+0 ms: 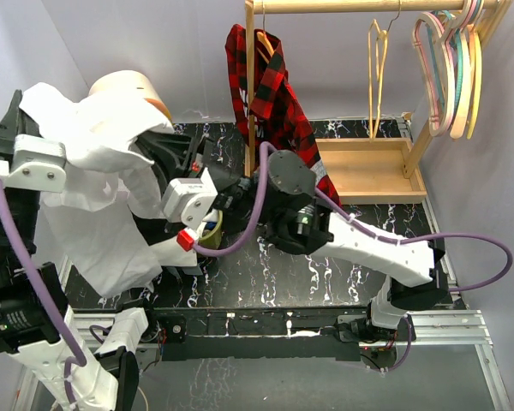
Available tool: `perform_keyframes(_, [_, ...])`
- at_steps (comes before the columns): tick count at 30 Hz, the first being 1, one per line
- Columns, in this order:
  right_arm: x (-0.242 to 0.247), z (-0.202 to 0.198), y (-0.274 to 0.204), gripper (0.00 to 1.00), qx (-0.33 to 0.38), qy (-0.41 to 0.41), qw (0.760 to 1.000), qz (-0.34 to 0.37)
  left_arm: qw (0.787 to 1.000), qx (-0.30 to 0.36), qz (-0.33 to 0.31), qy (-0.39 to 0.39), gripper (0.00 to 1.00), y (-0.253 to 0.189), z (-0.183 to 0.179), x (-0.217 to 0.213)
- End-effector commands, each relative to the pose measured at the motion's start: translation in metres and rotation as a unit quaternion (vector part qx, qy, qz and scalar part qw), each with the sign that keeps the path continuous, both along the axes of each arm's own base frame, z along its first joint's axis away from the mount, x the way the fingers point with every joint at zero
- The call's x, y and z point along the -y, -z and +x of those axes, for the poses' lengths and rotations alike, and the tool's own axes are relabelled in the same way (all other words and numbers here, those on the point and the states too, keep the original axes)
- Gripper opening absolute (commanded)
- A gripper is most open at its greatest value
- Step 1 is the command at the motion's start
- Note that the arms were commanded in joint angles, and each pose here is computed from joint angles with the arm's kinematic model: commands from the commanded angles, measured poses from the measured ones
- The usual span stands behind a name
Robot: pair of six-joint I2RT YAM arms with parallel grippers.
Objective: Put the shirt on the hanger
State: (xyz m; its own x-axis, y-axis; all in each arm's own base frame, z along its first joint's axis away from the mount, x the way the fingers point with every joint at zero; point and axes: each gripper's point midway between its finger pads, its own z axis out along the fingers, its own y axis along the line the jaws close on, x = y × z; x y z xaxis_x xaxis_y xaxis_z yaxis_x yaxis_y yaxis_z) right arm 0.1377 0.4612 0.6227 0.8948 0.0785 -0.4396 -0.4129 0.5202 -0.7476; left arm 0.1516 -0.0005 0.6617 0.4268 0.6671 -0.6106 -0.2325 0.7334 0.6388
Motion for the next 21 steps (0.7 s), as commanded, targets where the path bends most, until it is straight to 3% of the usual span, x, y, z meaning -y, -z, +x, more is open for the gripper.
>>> perform_keyframes(1, [0.084, -0.008, -0.093, 0.08, 0.062, 0.076, 0.991, 0.095, 0.988, 0.134, -0.025, 0.073, 0.00, -0.058, -0.022, 0.020])
perform_keyframes(6, [0.123, -0.022, -0.133, 0.08, 0.119, 0.116, 0.974, 0.155, 0.975, 0.191, -0.026, 0.108, 0.00, -0.076, -0.031, 0.028])
perform_keyframes(12, [0.163, -0.036, -0.154, 0.08, 0.113, 0.139, 0.964, 0.199, 0.978, 0.156, -0.012, 0.140, 0.00, -0.060, -0.022, 0.040])
perform_keyframes(17, [0.157, -0.015, -0.097, 0.08, -0.019, 0.112, 0.980, 0.162, 0.976, 0.040, -0.054, 0.205, 0.00, -0.008, 0.012, 0.054])
perform_keyframes(21, [0.132, -0.003, 0.002, 0.08, -0.127, 0.081, 0.983, 0.110, 0.949, -0.105, -0.086, 0.285, 0.00, 0.070, 0.039, 0.073])
